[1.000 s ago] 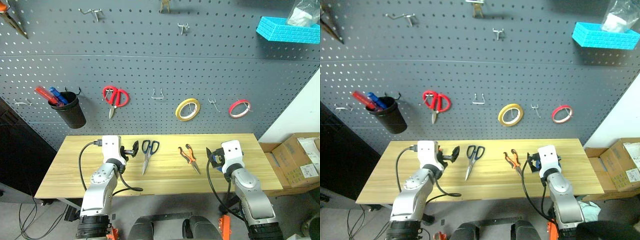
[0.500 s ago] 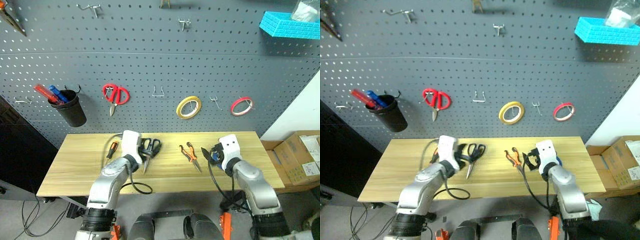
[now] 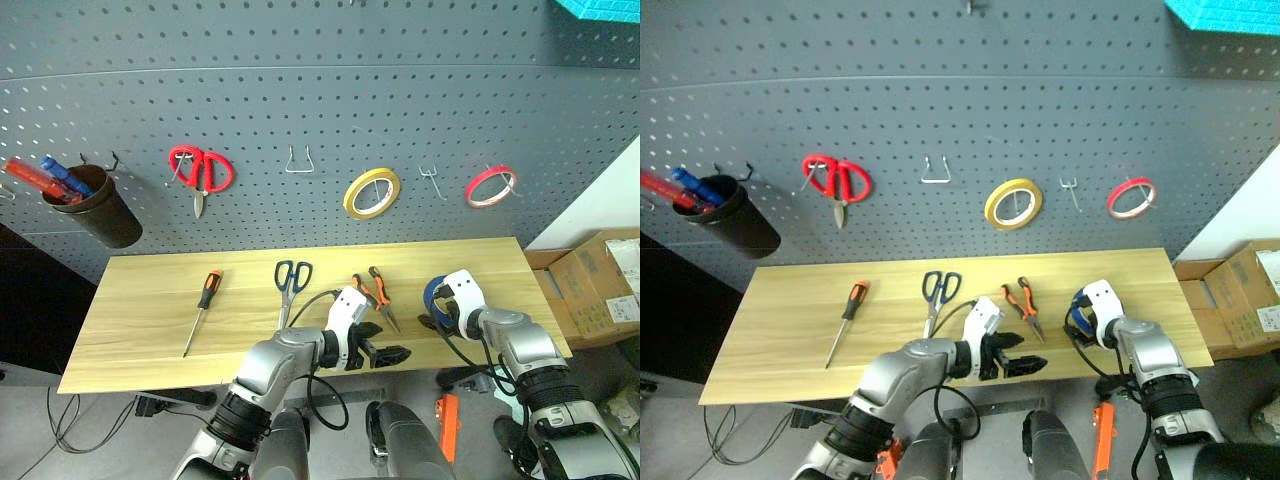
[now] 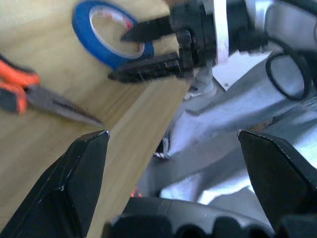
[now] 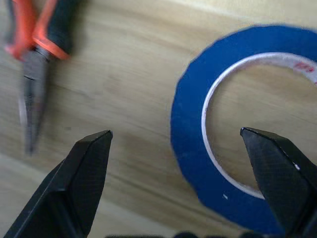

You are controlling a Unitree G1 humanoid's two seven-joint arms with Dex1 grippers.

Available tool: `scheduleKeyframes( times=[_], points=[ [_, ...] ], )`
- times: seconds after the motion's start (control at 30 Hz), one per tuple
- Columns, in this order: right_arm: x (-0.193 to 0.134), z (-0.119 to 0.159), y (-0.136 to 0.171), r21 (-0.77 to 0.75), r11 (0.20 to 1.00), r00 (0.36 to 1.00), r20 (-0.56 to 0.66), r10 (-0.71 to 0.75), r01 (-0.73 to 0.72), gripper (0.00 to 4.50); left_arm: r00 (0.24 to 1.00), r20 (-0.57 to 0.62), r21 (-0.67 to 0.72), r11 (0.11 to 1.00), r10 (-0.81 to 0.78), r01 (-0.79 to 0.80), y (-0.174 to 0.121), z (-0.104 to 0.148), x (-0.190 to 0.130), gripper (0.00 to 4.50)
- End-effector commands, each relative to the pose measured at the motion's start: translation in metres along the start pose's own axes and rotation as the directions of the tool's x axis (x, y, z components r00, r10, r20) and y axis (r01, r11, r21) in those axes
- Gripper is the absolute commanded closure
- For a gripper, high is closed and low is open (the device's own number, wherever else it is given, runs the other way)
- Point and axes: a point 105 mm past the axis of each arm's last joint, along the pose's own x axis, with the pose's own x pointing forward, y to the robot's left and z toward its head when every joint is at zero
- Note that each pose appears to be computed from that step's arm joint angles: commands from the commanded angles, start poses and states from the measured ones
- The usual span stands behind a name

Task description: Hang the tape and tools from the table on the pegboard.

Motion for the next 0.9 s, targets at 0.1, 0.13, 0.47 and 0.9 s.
scheduleKeyframes(
  times=[0.1, 0.13, 0.47, 0.9],
  points=[
    [0.005, -0.005, -0.003, 0.016, 1.000, 0.999, -0.041, 0.008, -0.007, 0.00, 1.000, 0.005, 0.017, 1.000, -0.019, 0.018, -0.005, 0.002, 0.003, 0.04],
    [0.005, -0.007, -0.005, 0.014, 1.000, 0.999, -0.052, 0.003, -0.002, 0.00, 1.000, 0.004, 0.018, 1.000, -0.015, 0.015, -0.004, 0.002, 0.003, 0.04],
    [0.006, -0.005, -0.015, -0.005, 1.000, 0.998, -0.064, -0.009, 0.009, 2.28, 1.000, 0.012, 0.017, 1.000, -0.001, 0.001, 0.001, 0.004, 0.000, 0.00],
    [-0.045, 0.016, -0.015, -0.157, 0.976, 0.984, 0.117, -0.135, 0.152, 3.95, 0.994, 0.104, 0.090, 0.996, -0.023, 0.014, -0.004, 0.032, -0.019, 0.00]
  ],
)
